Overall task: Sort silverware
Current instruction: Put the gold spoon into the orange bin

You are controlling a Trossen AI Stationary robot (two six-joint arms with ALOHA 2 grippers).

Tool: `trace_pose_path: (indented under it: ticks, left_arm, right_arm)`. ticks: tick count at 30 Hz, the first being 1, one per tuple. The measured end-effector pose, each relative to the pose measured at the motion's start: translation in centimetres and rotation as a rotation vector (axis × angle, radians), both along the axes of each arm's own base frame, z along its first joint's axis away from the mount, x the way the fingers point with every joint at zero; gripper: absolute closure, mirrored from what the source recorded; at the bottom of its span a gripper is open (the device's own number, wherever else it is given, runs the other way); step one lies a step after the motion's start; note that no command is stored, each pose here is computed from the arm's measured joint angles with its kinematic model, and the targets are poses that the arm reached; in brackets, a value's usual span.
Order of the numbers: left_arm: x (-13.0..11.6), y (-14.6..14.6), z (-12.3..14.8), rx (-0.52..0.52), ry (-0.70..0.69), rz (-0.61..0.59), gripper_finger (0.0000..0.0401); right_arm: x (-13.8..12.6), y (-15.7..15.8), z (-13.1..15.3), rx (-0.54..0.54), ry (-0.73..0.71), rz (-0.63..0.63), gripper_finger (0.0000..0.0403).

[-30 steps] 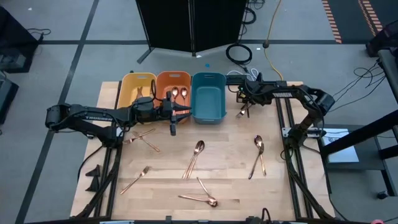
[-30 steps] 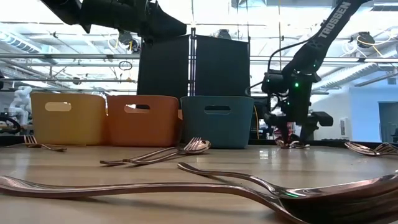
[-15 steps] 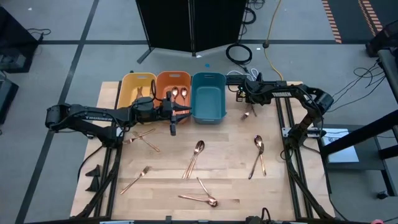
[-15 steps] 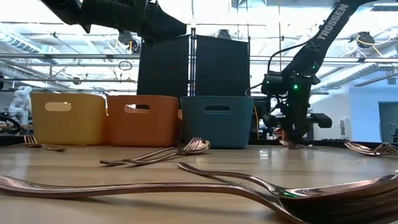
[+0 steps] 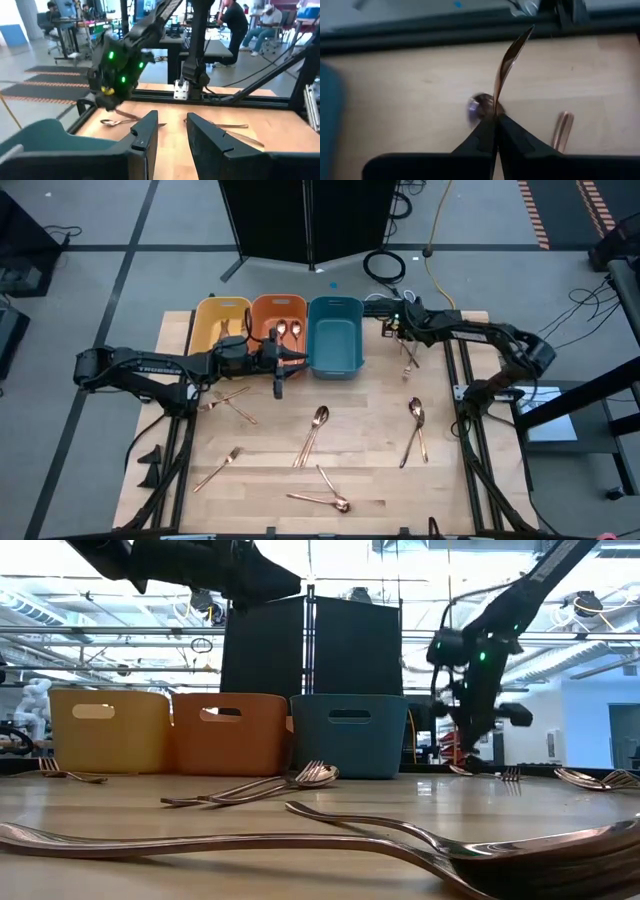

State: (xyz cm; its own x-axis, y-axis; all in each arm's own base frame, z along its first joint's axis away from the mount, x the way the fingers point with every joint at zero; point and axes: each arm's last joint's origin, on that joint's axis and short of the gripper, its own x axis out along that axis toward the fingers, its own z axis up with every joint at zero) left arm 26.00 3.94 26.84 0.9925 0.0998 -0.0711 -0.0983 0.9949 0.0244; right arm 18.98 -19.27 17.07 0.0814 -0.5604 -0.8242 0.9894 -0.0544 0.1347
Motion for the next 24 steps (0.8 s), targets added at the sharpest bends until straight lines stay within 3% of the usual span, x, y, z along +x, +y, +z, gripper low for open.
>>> trace_pose_path:
  ticks: [6, 15, 24]
  left_arm:
    - [1.5, 0.2, -0.9, -0.089, -0.065, 0.004, 0.0301]
    - [4.4, 0.9, -2.0, -0.145, -0.103, -0.098, 0.0301]
    - [6.8, 1.3, -3.2, -0.157, -0.213, -0.145, 0.0301]
  right_arm:
    - [1.3, 2.9, 4.4, -0.146, -0.154, 0.151, 0.0400]
    - [4.3, 9.7, 10.7, -0.452, -0.439, 0.560, 0.0400]
    - [7.2, 15.2, 13.2, -0.640, -0.671, 0.864, 0.0400]
